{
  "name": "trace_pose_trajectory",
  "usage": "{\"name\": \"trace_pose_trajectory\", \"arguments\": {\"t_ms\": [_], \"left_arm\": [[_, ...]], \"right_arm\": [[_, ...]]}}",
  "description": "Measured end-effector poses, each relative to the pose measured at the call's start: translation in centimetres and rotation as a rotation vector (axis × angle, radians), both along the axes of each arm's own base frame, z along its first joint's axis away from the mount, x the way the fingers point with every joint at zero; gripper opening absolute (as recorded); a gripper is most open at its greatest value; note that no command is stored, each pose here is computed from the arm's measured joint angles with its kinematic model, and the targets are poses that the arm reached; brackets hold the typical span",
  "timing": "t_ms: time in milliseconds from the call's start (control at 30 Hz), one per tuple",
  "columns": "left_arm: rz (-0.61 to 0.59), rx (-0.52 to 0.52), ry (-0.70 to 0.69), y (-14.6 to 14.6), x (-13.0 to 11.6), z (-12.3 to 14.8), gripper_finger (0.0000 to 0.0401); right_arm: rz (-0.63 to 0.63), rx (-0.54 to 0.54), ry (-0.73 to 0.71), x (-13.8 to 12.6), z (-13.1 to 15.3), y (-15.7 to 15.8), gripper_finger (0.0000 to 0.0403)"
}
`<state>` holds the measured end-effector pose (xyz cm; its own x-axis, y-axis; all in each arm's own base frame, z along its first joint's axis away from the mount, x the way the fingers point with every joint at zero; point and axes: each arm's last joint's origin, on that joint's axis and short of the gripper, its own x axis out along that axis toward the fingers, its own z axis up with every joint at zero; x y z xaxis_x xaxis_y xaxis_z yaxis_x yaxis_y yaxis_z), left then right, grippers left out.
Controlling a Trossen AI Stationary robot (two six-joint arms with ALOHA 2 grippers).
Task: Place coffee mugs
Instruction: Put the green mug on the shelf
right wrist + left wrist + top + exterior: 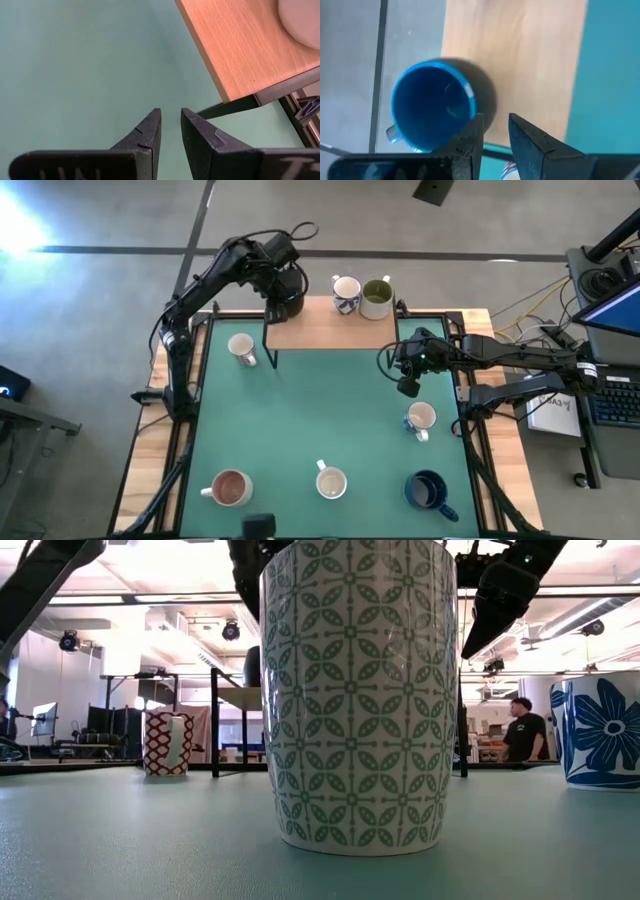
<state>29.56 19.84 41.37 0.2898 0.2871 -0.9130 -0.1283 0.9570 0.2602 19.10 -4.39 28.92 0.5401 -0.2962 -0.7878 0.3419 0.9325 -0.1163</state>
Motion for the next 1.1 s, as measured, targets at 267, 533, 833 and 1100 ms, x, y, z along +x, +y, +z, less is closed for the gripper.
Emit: {"name": "trace_pose_trajectory", "arguments": {"t_ms": [267,533,833,1100], "left_arm": [[-0.045,-0.040,-0.030,-5.6,2.7,0.1,0.0077],[-0.149,-0.114,0.028,-13.7,5.6,-2.1,0.0095],[-0.105,-0.080,0.188,-22.1,6.3,-6.8,0.0116],[-0.088,-0.073,0.183,-26.8,4.0,-9.0,0.0134]], "right_arm": [[0.000,0.000,0.000,0.0,0.0,0.0,0.0063],[0.001,0.000,0.000,0.0,0.0,0.0,0.0063],[0.000,0.000,0.000,0.0,0.0,0.0,0.0063],[0.000,0.000,0.000,0.0,0.0,0.0,0.0063]]}}
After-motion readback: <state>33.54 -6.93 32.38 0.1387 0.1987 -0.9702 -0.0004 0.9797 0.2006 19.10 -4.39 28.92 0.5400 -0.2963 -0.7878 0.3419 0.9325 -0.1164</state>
